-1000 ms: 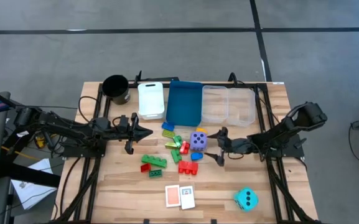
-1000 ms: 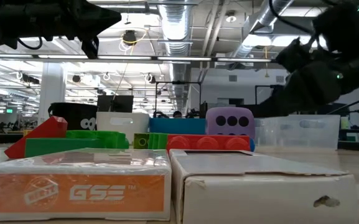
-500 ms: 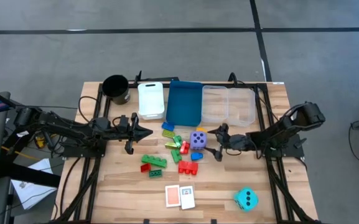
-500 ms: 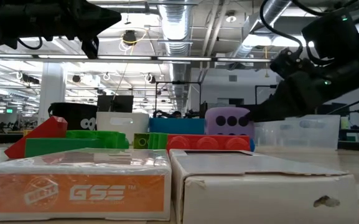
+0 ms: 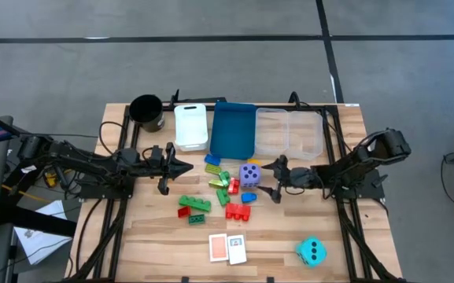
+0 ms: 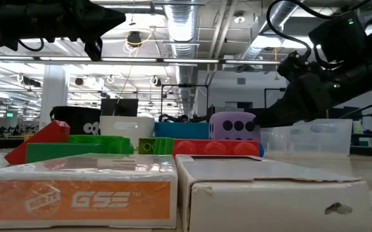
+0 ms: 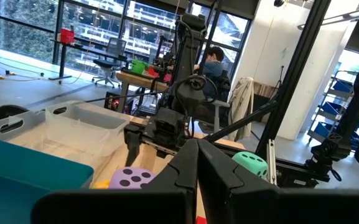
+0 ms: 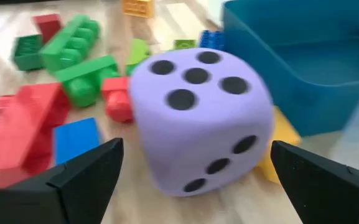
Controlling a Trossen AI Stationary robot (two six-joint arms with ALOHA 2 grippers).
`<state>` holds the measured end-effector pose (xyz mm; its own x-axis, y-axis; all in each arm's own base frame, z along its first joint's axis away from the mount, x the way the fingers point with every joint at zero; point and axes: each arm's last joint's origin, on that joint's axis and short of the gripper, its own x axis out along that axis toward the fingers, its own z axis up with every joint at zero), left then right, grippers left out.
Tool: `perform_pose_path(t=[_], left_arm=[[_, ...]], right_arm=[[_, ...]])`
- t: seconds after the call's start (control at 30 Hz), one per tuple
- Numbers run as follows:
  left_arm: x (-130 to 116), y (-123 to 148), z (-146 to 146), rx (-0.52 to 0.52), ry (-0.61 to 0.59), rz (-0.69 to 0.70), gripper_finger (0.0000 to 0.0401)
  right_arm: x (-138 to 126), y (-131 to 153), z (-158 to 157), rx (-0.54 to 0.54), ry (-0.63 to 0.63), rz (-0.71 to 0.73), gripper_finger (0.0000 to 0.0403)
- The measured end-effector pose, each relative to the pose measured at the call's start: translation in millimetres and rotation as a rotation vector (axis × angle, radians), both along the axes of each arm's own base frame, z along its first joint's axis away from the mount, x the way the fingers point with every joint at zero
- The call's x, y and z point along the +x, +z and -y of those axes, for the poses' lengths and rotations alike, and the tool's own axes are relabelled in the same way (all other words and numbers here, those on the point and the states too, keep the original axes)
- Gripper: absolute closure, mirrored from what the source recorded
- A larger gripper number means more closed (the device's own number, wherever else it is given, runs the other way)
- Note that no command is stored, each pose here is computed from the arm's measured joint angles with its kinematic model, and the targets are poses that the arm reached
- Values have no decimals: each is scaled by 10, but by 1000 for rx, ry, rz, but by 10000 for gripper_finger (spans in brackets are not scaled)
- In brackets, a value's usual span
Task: Pick & Place Toys
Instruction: Put the violet dice into the blue bin
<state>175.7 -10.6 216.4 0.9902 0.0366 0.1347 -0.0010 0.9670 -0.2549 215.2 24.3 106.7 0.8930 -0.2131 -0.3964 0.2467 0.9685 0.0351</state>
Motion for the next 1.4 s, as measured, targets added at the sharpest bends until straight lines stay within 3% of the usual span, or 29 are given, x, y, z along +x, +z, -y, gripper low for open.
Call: perform_pose_path(t=[0.37,0.97,1.2,1.4], left_arm=[[0,0,0,0,0,0,401],[0,-2,0,0,0,-3,401],[0,-2,1,0,0,-3,401],[0,-2,1,0,0,-3,401]], right_arm=[[152,117,-108,97,242,33,3],[424,238,-162,58,166,-166,3],[509,363,-326,-79,75,-286,3],[477,412,-504,-223,27,-272,3]])
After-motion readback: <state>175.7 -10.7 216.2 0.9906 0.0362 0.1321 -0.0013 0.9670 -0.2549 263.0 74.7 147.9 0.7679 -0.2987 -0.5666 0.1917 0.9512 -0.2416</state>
